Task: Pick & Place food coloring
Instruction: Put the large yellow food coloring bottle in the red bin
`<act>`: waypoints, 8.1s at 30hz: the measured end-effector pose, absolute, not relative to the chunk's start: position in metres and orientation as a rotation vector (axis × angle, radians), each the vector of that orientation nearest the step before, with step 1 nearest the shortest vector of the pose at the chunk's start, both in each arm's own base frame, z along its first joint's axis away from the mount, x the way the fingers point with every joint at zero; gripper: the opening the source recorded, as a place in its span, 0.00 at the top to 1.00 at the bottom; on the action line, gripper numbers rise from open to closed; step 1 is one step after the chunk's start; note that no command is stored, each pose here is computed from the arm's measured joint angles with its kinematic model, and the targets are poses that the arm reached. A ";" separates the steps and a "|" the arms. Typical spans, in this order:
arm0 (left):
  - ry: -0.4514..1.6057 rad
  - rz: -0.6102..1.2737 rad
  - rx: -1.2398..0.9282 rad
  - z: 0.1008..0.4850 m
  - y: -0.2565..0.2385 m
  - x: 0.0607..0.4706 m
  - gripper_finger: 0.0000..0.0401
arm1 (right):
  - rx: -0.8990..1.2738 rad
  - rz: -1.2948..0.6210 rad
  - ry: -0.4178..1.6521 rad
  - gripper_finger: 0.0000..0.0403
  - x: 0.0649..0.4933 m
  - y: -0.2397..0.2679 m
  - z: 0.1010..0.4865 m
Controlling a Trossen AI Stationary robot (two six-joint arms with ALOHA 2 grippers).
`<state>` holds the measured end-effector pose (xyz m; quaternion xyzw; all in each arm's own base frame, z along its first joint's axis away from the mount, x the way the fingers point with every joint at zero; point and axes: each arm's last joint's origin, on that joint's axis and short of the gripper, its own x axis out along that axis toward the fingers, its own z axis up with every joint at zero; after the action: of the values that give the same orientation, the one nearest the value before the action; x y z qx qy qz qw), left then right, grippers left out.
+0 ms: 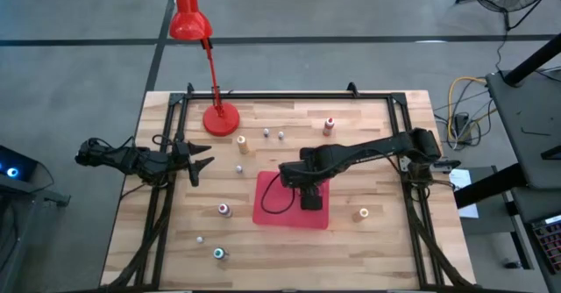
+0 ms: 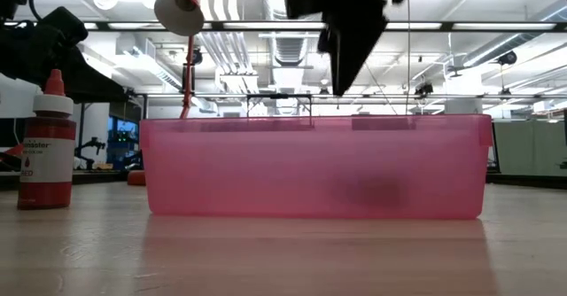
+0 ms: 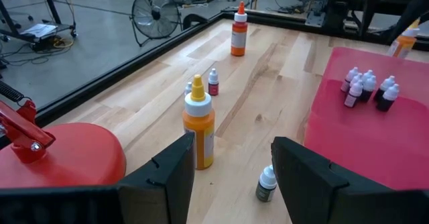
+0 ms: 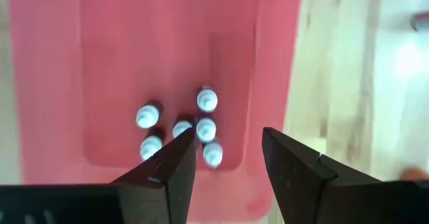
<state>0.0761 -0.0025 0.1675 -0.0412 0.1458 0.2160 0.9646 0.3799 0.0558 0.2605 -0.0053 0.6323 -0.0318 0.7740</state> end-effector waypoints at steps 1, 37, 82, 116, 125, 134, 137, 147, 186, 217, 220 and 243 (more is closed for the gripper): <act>0.295 0.438 -0.083 0.168 -0.002 0.076 0.58 | 0.001 -0.086 1.375 0.57 0.379 0.057 0.266; 0.298 0.438 -0.082 0.167 -0.003 0.076 0.58 | 0.357 -0.516 1.481 0.15 0.244 0.107 0.279; 0.298 0.438 -0.082 0.167 -0.003 0.076 0.58 | 0.520 -0.421 1.530 0.23 0.218 0.129 0.199; 0.298 0.438 -0.082 0.167 -0.003 0.076 0.58 | 0.475 -0.371 1.566 0.63 0.218 0.129 0.202; 0.298 0.438 -0.082 0.167 -0.003 0.076 0.58 | 0.315 -0.259 1.591 0.63 0.225 0.126 0.240; 0.298 0.438 -0.082 0.167 -0.003 0.076 0.58 | 0.245 -0.106 1.516 0.63 0.242 0.120 0.289; 0.298 0.438 -0.082 0.167 -0.003 0.076 0.58 | 0.231 -0.081 1.502 0.63 0.247 0.115 0.302; 0.299 0.438 -0.082 0.167 -0.003 0.076 0.58 | 0.169 0.013 1.413 0.63 0.269 0.094 0.334; 0.298 0.438 -0.082 0.167 -0.003 0.076 0.58 | -0.106 0.190 1.380 0.63 0.410 0.049 0.314; 0.298 0.438 -0.082 0.167 -0.003 0.076 0.58 | -0.188 0.180 1.476 0.63 0.456 0.040 0.240; 0.298 0.438 -0.082 0.167 -0.003 0.076 0.58 | -0.196 0.188 1.487 0.63 0.456 0.040 0.234; 0.298 0.438 -0.082 0.167 -0.003 0.076 0.58 | -0.167 0.201 1.550 0.61 0.455 0.038 0.205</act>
<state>0.0763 -0.0025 0.1674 -0.0404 0.1473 0.2164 0.9643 0.4547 0.0382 0.2049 -0.0751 0.6978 0.0903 0.7066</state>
